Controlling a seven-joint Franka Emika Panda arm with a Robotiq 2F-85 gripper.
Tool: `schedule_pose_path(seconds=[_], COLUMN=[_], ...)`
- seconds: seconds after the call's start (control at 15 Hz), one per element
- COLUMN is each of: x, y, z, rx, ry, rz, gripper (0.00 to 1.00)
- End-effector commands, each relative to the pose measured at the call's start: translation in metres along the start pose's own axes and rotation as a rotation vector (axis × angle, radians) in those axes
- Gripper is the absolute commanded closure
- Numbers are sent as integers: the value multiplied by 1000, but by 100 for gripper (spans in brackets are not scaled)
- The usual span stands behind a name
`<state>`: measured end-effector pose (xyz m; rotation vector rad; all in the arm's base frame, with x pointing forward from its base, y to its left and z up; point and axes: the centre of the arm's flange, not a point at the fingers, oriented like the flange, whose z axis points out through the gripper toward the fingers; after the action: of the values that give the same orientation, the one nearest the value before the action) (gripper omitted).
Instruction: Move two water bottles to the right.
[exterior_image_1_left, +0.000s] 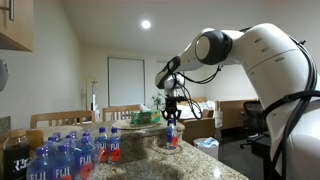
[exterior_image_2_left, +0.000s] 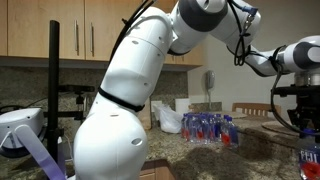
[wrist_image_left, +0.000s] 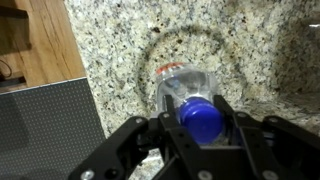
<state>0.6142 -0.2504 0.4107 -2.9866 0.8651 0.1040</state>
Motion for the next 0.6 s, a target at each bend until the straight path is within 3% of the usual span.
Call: schedule_pose_path(seconds=[0.0,0.53], x=[2,19], y=[12,22], z=[-9,-13], rx=[9,-4], ry=[0,-2], rz=[0,-5], gripper=[82,82])
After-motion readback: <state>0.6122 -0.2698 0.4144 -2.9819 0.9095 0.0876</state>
